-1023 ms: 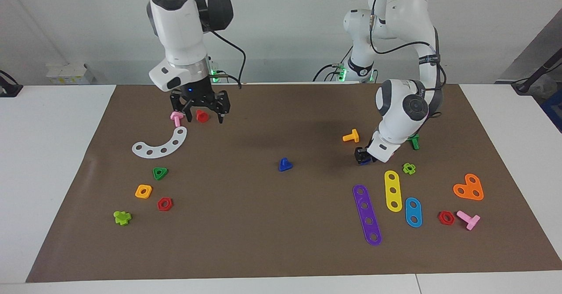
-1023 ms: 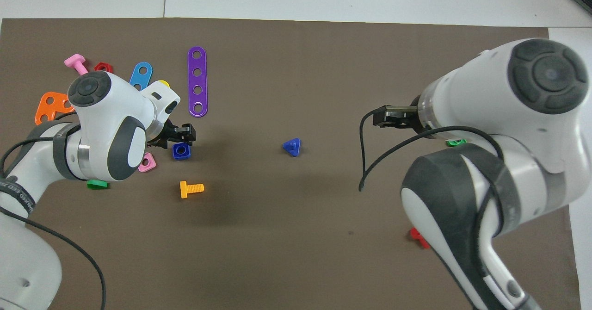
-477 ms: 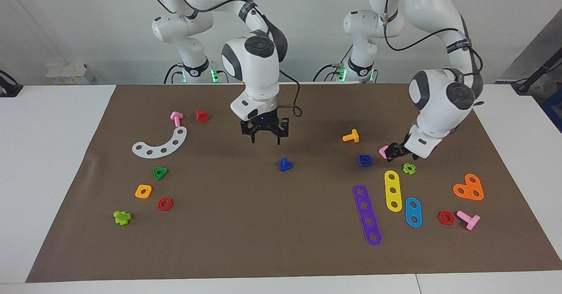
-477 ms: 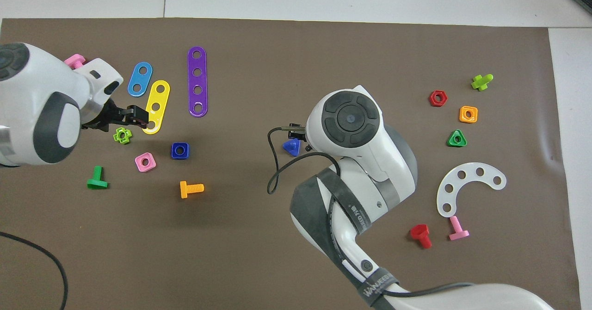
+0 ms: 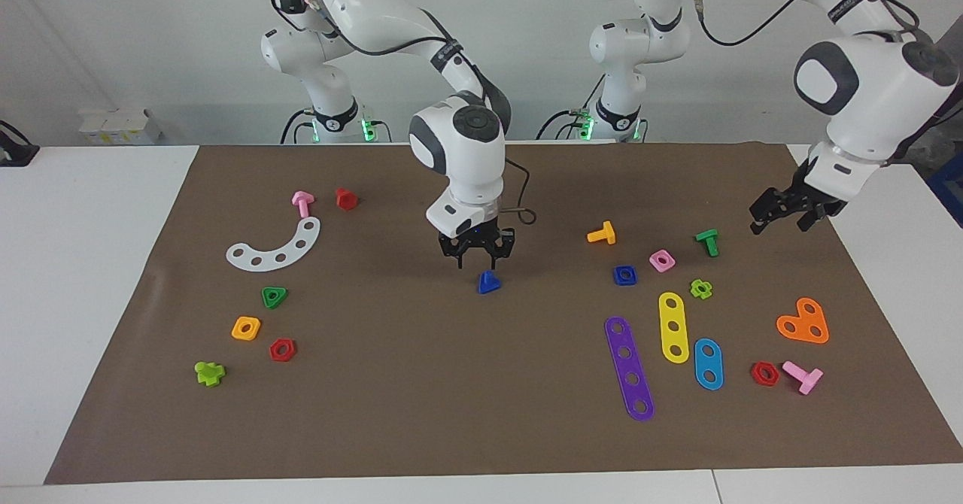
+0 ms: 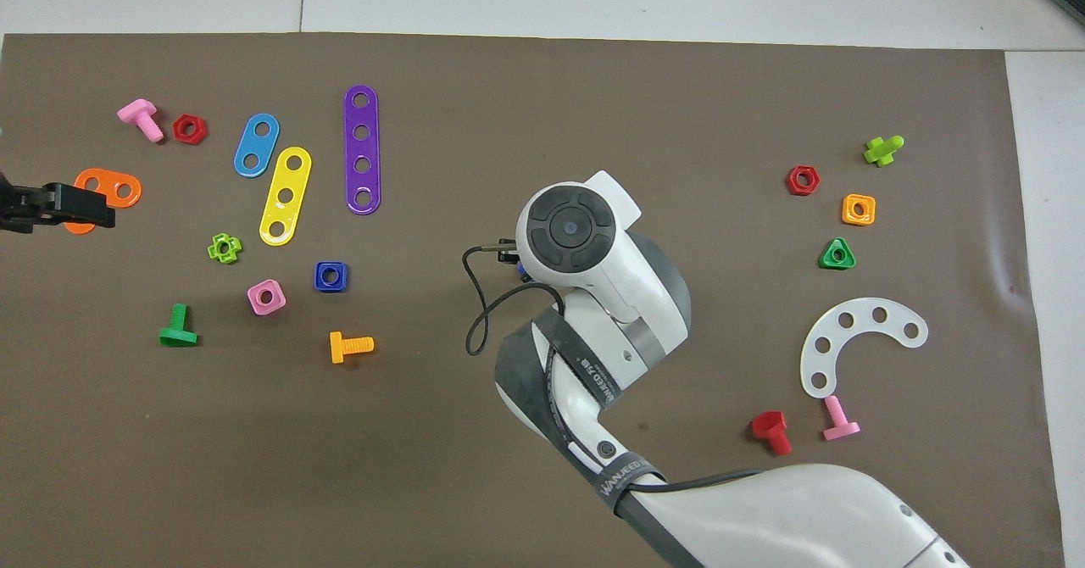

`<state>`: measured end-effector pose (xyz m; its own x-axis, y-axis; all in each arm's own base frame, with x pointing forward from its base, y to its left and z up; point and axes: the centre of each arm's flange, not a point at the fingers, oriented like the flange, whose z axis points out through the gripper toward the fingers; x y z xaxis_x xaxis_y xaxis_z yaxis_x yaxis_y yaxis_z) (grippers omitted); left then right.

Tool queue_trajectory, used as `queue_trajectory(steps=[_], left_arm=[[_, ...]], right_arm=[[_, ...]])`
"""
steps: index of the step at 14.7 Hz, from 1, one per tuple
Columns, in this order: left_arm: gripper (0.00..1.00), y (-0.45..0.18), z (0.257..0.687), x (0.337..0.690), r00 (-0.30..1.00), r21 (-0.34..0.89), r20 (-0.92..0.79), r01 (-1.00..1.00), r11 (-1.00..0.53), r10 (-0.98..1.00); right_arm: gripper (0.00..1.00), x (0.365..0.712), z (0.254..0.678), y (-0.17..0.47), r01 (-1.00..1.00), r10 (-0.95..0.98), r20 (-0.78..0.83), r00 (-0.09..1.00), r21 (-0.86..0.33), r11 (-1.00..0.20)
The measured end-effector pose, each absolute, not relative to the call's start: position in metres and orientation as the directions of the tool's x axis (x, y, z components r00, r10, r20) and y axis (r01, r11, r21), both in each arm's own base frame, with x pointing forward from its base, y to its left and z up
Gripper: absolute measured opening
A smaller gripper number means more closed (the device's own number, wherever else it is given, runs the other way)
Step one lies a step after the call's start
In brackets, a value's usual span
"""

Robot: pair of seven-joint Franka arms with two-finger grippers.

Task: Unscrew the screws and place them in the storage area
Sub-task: 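Grasp the blue bolt with the right gripper while the left gripper withdraws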

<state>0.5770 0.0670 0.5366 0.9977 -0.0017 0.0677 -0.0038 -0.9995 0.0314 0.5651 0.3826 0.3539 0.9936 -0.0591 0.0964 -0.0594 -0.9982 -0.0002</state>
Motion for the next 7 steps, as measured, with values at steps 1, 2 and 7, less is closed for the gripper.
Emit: queue_trajectory(steps=[1,2,7], left_arm=[[1.00,0.063,0.557,0.568,0.997,0.034,0.072,-0.008,-0.999,-0.006],[1.00,0.059,0.577,0.561,0.998,0.036,0.070,-0.010,-0.999,-0.007],[1.00,0.046,0.625,0.552,0.999,0.010,0.045,-0.017,-1.000,-0.017]], right_arm=[[0.65,0.565,0.345,0.390,-0.049,-0.050,0.106,0.993,-0.011,-0.999],[0.65,0.566,0.340,0.395,-0.042,-0.045,0.118,0.992,-0.022,-0.999],[0.61,0.567,0.327,0.398,-0.034,-0.036,0.119,0.992,-0.017,-0.999]])
